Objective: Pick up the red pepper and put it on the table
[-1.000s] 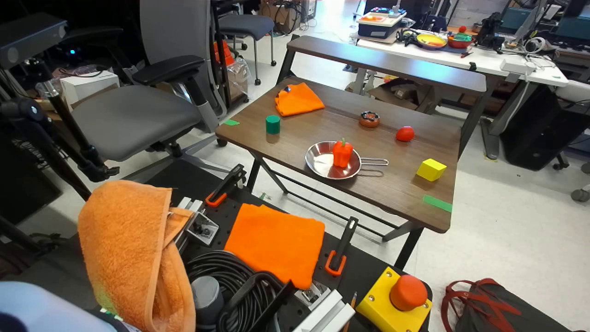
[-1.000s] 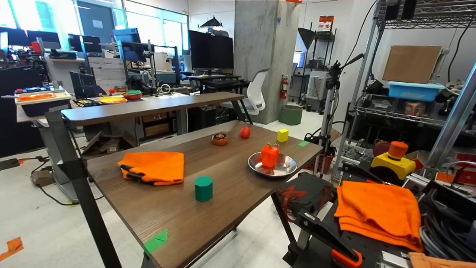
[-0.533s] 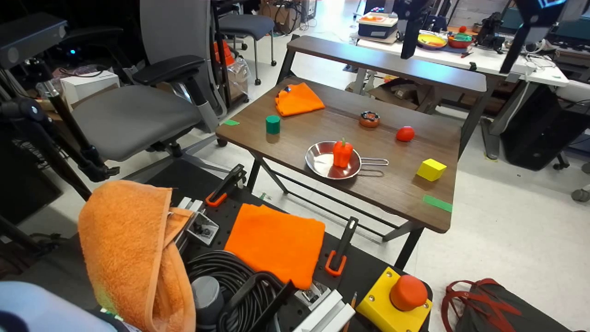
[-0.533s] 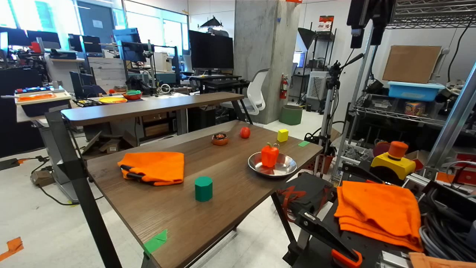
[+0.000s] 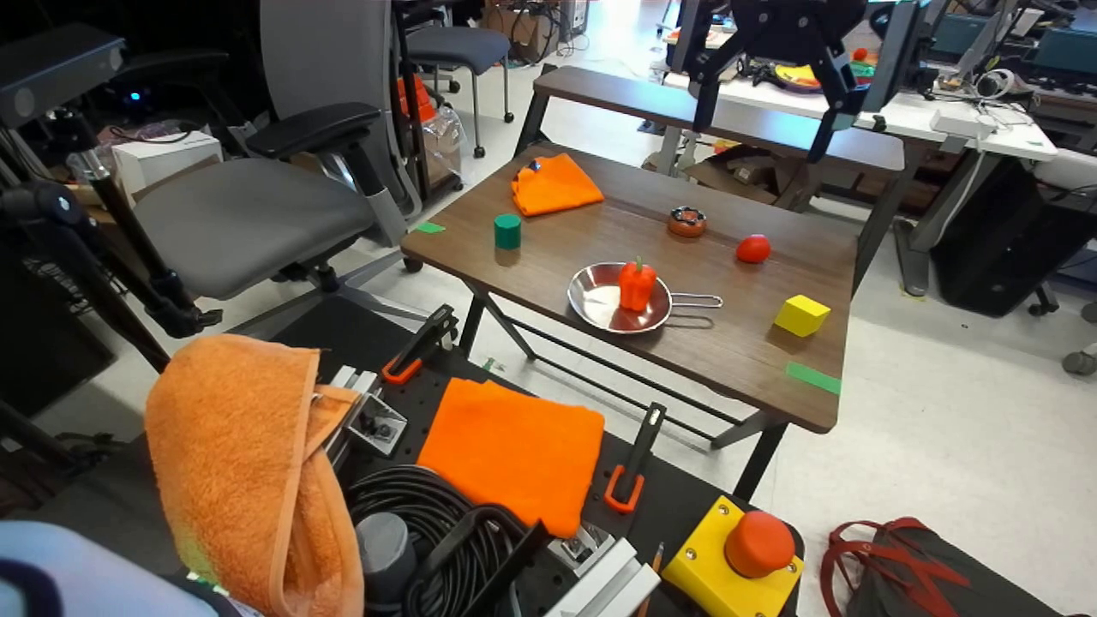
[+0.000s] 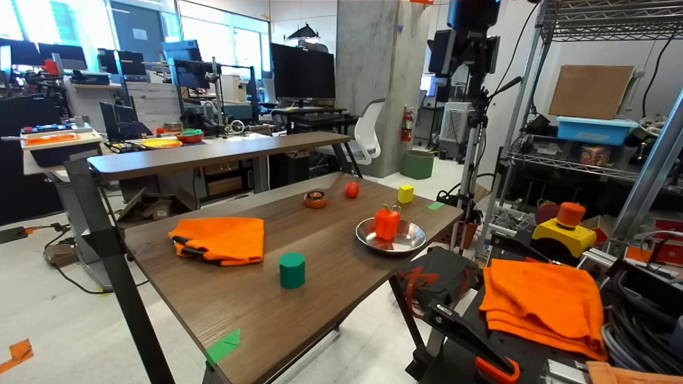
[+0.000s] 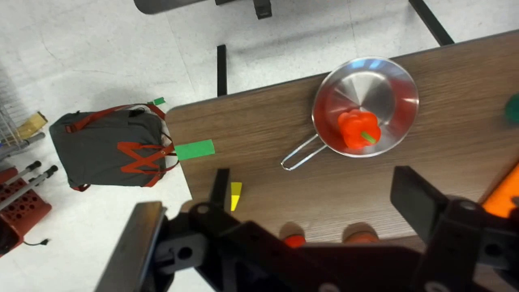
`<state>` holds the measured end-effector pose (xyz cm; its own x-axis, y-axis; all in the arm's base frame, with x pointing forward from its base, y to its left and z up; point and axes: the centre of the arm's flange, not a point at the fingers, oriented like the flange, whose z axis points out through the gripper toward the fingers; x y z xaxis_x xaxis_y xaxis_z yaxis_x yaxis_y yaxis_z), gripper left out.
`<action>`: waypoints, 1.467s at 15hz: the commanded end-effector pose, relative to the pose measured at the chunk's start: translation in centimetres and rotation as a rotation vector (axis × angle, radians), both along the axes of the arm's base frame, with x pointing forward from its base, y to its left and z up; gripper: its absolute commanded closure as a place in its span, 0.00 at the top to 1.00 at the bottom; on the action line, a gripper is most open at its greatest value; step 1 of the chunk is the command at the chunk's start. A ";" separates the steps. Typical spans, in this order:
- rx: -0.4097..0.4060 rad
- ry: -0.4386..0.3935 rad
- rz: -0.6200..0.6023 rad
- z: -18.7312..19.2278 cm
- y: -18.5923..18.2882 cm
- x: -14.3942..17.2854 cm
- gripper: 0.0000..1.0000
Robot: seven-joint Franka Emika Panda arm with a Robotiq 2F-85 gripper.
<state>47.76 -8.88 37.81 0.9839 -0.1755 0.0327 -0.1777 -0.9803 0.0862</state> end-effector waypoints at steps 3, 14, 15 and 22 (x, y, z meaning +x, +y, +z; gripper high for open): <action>-0.002 -0.033 0.046 -5.4 4.3 6.1 1.00; -0.064 0.138 0.136 -16.6 8.5 8.9 1.00; -0.070 0.144 0.140 -17.2 8.7 9.2 1.00; -0.103 0.167 0.156 -21.1 9.4 10.8 1.00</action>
<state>57.01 0.17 17.84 0.9911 -0.0287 -0.1301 -0.0063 -0.9855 0.1695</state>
